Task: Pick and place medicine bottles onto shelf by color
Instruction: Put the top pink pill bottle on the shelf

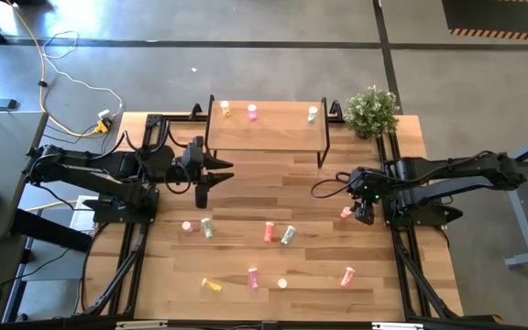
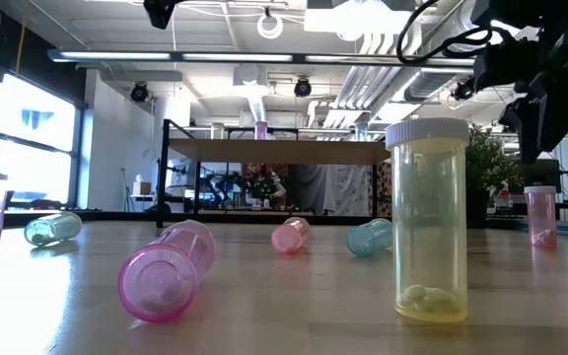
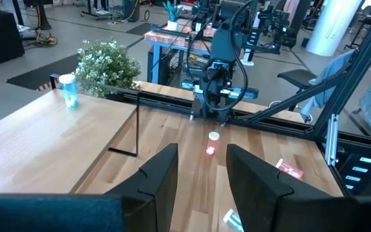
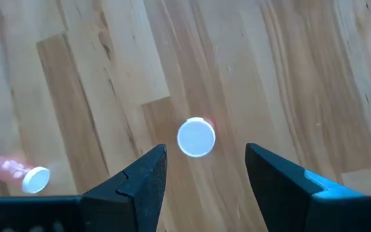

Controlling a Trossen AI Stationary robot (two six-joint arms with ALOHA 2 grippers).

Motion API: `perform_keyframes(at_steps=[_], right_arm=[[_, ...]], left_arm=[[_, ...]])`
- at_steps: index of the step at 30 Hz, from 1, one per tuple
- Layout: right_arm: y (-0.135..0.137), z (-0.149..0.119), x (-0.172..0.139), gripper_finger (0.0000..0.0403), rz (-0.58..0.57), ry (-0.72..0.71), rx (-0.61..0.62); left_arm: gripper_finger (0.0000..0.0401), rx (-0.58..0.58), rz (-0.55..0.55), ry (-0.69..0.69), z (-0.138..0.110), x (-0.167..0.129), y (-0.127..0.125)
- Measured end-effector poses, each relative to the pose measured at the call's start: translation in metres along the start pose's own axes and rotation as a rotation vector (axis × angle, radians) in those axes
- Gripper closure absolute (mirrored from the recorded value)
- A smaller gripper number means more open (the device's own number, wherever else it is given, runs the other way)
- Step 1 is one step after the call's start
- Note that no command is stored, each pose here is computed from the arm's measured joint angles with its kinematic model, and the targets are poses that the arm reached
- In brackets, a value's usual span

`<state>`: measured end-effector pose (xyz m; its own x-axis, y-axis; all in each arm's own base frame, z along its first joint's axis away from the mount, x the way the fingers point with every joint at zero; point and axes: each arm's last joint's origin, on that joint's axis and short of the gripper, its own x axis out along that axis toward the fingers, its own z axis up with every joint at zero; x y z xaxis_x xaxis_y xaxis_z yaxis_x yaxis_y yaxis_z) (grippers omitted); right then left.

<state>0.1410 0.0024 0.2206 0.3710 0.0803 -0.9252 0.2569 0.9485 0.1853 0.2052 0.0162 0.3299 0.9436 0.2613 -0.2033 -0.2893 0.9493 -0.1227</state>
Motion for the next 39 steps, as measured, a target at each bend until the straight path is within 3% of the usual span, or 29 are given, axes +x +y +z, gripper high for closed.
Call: perform_keyframes(at_steps=[18, 39], right_arm=[[-0.001, 0.003, 0.023, 0.0201, -0.012, 0.032, 0.03], [0.012, 0.005, 0.048, 0.0201, -0.054, 0.161, -0.025]], left_arm=[[0.021, -0.005, 0.071, 0.003, -0.001, 0.0, 0.003], [0.0206, 0.002, 0.081, 0.046, -0.005, 0.0, 0.004]])
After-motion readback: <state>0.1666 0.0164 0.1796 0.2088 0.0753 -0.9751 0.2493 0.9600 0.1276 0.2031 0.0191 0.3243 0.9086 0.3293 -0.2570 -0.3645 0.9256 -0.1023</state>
